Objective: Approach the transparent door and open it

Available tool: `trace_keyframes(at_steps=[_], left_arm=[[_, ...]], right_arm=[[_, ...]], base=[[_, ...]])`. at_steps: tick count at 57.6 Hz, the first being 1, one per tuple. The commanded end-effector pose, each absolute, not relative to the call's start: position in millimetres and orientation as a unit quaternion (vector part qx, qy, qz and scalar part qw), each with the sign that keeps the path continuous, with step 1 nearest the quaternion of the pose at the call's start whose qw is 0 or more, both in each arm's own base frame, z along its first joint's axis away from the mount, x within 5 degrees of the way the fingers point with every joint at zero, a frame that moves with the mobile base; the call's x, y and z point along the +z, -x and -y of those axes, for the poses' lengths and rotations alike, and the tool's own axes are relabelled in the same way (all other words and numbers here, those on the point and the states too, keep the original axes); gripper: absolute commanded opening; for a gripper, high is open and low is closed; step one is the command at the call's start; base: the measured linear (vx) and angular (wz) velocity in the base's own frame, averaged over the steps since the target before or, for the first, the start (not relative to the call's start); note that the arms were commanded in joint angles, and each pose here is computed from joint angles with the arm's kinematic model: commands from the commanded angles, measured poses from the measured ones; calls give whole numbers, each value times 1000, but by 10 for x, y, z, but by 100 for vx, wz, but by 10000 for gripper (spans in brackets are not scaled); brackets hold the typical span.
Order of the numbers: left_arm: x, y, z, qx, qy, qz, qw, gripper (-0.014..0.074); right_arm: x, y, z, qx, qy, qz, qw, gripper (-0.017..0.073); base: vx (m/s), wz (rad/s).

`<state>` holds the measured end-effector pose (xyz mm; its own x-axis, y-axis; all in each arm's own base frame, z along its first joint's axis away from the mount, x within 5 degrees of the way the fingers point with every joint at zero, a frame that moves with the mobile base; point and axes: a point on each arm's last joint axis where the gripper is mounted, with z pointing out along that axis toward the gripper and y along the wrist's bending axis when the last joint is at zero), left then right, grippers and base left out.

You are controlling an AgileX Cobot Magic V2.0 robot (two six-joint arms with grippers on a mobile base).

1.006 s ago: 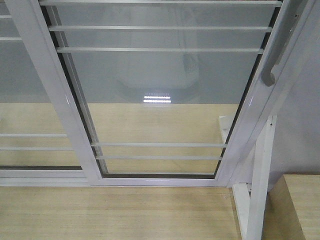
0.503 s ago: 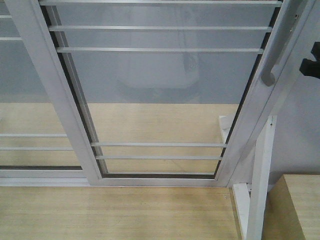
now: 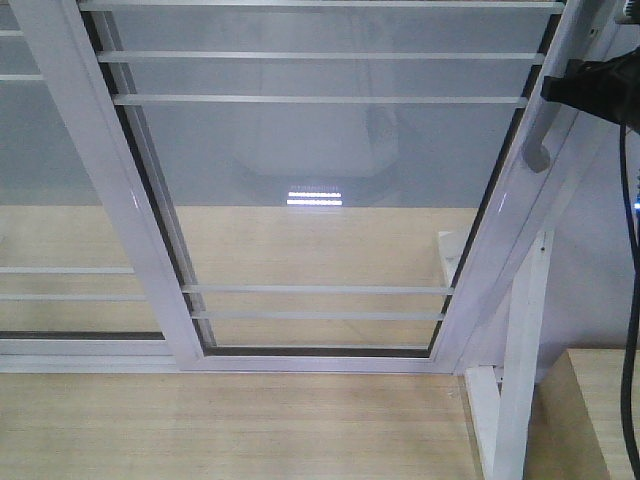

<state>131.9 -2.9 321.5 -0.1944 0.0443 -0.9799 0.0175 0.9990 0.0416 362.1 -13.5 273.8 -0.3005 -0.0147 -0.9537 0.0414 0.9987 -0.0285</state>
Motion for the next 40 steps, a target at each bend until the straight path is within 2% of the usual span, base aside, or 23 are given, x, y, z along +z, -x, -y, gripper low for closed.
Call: trace_keyframes(at_steps=[1,25,40], left_arm=[[3387,-1326,50,-2,-20,-738,674,353],[3388,-1326,50,-2,-20,-738,675,353],[3389,-1326,50,-2,-20,-737,675,353]], right_arm=[[3008,-3741,112,-31,-1,-752,659,407],[2883,-4206,126,-32,-1,-741,671,400],[2880,-4246,112,-29,-3,-740,672,294]], base=[[0,0],[0,0],[0,0]])
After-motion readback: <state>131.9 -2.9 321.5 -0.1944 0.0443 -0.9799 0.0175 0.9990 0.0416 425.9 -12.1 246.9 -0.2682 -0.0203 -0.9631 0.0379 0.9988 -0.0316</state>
